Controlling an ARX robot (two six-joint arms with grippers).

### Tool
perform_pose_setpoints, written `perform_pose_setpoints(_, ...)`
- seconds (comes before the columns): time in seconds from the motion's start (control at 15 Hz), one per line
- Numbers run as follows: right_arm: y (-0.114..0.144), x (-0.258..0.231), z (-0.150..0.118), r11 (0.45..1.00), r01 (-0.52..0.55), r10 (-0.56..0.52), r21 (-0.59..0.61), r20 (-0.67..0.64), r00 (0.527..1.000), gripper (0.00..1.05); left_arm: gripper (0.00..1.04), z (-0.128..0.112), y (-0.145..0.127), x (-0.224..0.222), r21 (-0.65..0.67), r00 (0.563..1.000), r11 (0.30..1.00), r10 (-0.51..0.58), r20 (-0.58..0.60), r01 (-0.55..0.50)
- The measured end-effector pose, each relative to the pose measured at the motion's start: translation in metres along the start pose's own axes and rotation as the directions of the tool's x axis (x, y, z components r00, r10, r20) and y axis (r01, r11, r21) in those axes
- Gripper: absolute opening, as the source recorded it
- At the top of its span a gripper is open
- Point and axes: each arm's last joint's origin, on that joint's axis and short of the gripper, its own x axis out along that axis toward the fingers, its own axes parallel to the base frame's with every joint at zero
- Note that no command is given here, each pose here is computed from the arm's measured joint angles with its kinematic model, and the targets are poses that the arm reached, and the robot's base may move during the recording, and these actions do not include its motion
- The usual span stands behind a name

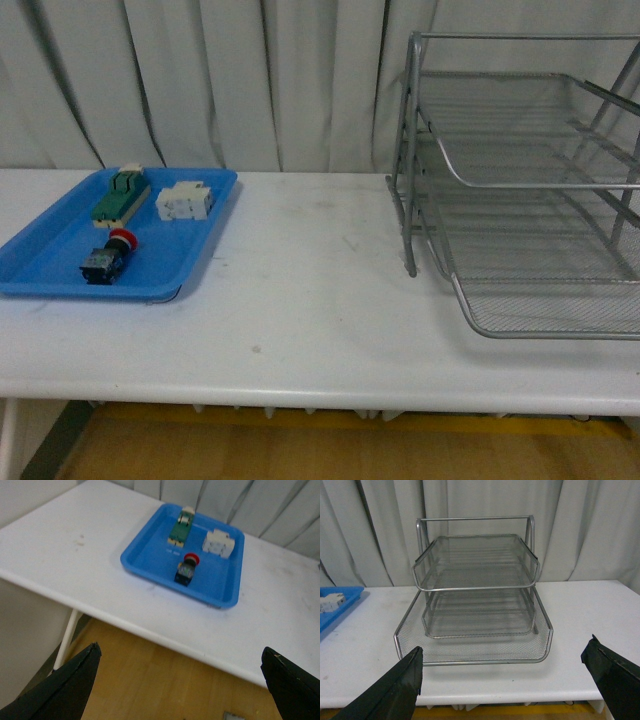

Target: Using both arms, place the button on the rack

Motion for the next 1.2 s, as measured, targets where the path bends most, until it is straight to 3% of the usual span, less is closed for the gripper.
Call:
perform_pose_setpoints(0.27, 0.0, 0.0, 0.0, 1.0, 0.0, 0.0, 0.0, 0.001, 1.0, 0.98, 0.98, 0.046, -0.017, 0.091, 0.094, 0.996, 0.992, -0.09, 0.027, 0.087)
perform_pose_setpoints(0.4, 0.0, 0.0, 0.0, 1.0, 0.0, 0.0, 0.0, 0.0, 1.0, 0.98, 0.98, 0.052, -0.034, 0.155, 0.151, 0.993, 0.983, -0.099, -0.068, 0.108)
perform_pose_setpoints(0.53, 0.0, 0.0, 0.0, 1.0, 0.0, 0.0, 0.0, 0.0, 1.0, 0.98, 0.98, 0.033, -0.052, 0.219, 0.174, 0.963, 0.973, -0.105, -0.248, 0.151)
perform_pose_setpoints(0.8, 0.0, 0.0, 0.0, 1.0, 0.0, 0.0, 0.0, 0.0, 1.0, 0.98, 0.98, 0.029, -0.073, 0.285, 0.243, 0.937, 0.956, -0.077, -0.341, 0.167)
perform_pose_setpoints(1.2, 0.0, 0.0, 0.0, 1.0, 0.0, 0.0, 0.0, 0.0, 1.0, 0.98, 0.98, 0.003, -0.054, 0.342, 0.305, 0.901, 0.944, 0.019, -0.433, 0.127)
